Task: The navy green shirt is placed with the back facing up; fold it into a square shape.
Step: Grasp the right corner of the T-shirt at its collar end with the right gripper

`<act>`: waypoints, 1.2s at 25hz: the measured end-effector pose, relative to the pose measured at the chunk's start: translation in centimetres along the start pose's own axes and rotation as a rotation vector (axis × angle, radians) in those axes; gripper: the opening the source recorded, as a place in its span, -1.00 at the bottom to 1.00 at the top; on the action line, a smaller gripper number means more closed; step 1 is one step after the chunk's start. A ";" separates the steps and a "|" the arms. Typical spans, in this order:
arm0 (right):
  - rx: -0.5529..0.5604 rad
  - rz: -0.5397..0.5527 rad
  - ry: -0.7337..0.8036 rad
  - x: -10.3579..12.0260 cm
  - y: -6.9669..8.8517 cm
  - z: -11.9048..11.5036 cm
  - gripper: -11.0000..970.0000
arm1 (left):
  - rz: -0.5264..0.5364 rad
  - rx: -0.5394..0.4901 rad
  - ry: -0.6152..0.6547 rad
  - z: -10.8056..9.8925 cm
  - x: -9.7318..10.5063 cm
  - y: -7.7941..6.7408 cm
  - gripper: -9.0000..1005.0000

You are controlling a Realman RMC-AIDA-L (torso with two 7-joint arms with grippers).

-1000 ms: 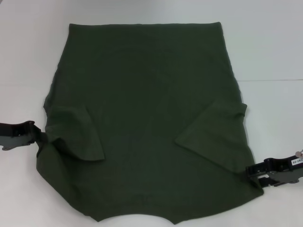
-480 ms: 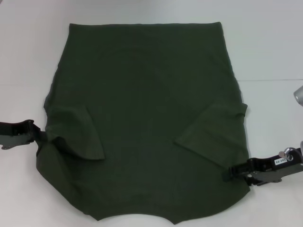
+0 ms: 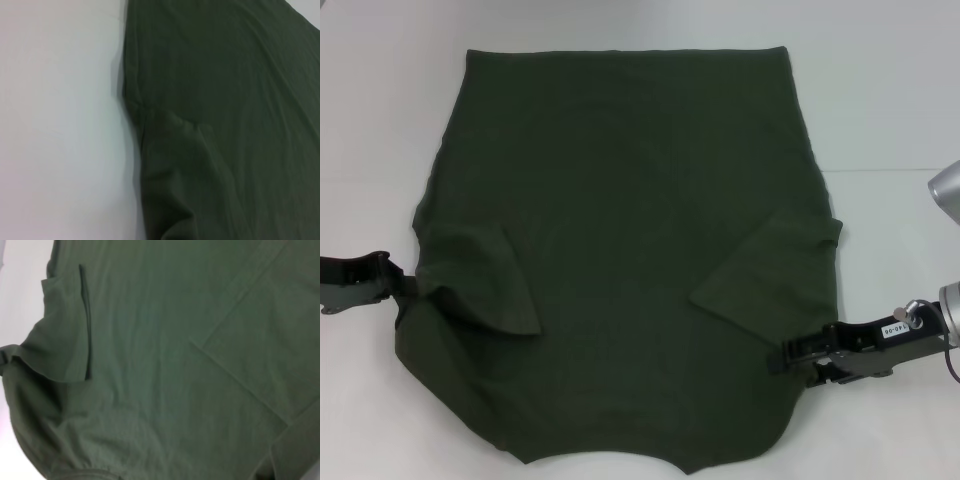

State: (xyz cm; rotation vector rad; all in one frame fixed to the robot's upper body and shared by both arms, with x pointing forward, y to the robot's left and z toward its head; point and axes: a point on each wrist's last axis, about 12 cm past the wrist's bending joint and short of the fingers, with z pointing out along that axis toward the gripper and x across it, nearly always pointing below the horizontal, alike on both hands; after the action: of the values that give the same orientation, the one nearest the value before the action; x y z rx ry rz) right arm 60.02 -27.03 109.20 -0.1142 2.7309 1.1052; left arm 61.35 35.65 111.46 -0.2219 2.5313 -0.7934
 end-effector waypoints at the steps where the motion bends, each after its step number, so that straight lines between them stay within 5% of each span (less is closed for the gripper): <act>1: -0.005 0.000 0.001 0.0 0.1 0.0 0.61 | 0.000 0.000 0.000 0.0 0.0 0.0 -0.98; 21: -0.086 0.043 -0.106 -0.4 1.4 2.1 0.61 | 0.005 0.001 -0.003 0.0 0.0 0.0 -0.98; 30: -0.129 0.091 -0.202 -1.2 1.0 1.0 0.61 | 0.005 -0.001 -0.005 -0.1 0.0 0.1 -0.98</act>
State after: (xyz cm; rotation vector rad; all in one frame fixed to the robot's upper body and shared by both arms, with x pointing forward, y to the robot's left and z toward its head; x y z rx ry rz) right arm 61.16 -25.61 109.37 0.1002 2.5081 1.2440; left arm 61.36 35.74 111.50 -0.2172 2.5267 -0.7881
